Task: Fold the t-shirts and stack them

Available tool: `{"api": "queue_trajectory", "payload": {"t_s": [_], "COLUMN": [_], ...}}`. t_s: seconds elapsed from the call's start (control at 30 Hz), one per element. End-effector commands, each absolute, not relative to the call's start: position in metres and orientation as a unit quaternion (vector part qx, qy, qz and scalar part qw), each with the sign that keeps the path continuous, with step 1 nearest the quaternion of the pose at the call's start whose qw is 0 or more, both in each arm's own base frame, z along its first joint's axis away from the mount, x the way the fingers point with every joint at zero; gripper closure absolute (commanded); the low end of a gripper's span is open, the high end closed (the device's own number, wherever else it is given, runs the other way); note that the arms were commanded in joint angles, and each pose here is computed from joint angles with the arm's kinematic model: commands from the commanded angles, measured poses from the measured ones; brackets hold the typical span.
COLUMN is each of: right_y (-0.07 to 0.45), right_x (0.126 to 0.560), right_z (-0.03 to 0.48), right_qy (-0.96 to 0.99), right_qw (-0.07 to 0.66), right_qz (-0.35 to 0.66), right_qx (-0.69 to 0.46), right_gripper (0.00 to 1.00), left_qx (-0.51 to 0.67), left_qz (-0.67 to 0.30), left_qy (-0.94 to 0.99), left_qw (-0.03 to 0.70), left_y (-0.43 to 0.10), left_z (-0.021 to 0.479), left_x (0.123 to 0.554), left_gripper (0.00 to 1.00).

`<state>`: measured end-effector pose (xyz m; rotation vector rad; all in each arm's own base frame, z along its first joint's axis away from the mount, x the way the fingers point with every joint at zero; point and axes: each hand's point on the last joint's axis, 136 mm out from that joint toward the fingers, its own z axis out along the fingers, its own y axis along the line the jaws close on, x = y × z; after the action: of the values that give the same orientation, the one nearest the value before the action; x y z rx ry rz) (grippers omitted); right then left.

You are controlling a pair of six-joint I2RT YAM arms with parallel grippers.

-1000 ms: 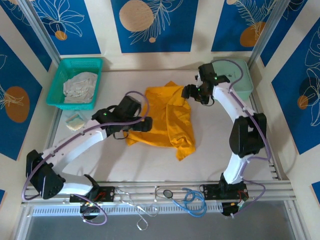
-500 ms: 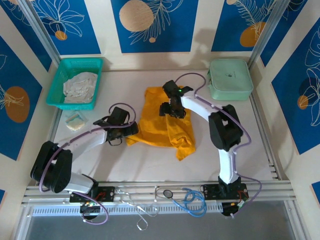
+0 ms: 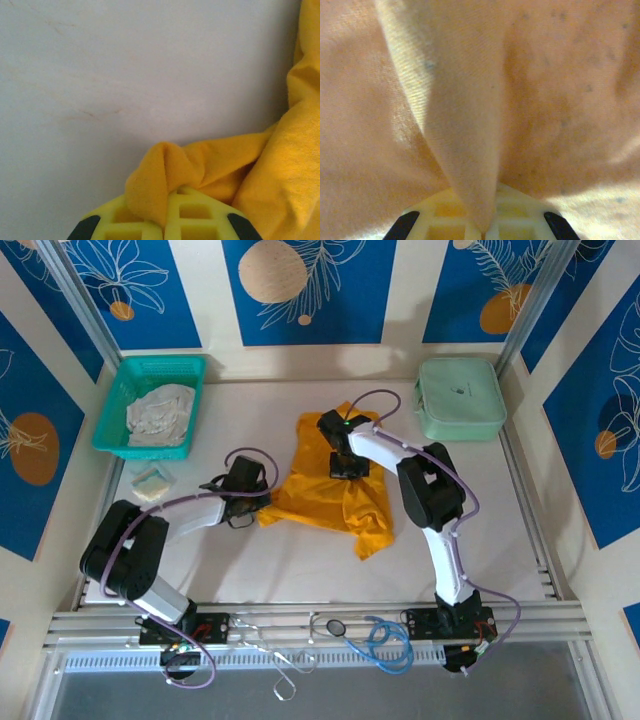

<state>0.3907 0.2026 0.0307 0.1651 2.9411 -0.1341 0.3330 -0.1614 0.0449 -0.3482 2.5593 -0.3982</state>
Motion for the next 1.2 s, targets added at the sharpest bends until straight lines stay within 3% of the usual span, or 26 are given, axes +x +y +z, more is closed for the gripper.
{"api": "queue_trajectory", "payload": {"t_s": [0.0, 0.3, 0.5, 0.57, 0.63, 0.7, 0.87, 0.97, 1.17], "right_y": [0.172, 0.115, 0.099, 0.1, 0.103, 0.107, 0.126, 0.141, 0.184], "right_x": [0.386, 0.351, 0.332, 0.327, 0.324, 0.322, 0.31, 0.292, 0.238], "right_z": [0.081, 0.117, 0.094, 0.086, 0.078, 0.074, 0.076, 0.072, 0.069], "right_qy": [0.986, 0.977, 0.973, 0.975, 0.976, 0.977, 0.98, 0.983, 0.988], "right_qw": [0.136, 0.162, 0.124, 0.109, 0.095, 0.086, 0.074, 0.061, 0.039], "right_qz": [-0.062, 0.029, 0.094, 0.101, 0.106, 0.113, 0.124, 0.122, 0.127], "right_qx": [0.076, 0.137, 0.168, 0.166, 0.162, 0.158, 0.134, 0.12, 0.077], "right_gripper": [1.0, 1.0, 1.0, 0.88, 0.59, 0.43, 0.24, 0.24, 0.37], "left_qx": [-0.113, -0.069, -0.038, -0.023, -0.008, -0.002, -0.003, 0.0, 0.006], "left_qz": [-0.135, -0.109, -0.169, -0.181, -0.179, -0.172, -0.175, -0.177, -0.189], "left_qy": [0.929, 0.884, 0.883, 0.889, 0.897, 0.902, 0.898, 0.894, 0.888], "left_qw": [0.324, 0.449, 0.435, 0.42, 0.405, 0.395, 0.404, 0.412, 0.42], "left_y": [-0.155, -0.132, -0.151, -0.161, -0.168, -0.17, -0.171, -0.173, -0.183], "left_z": [0.096, 0.232, 0.238, 0.226, 0.214, 0.207, 0.216, 0.225, 0.238], "left_x": [0.354, 0.354, 0.33, 0.318, 0.307, 0.301, 0.301, 0.305, 0.315], "left_gripper": [1.0, 1.0, 1.0, 1.0, 1.0, 1.0, 1.0, 1.0, 1.0]}}
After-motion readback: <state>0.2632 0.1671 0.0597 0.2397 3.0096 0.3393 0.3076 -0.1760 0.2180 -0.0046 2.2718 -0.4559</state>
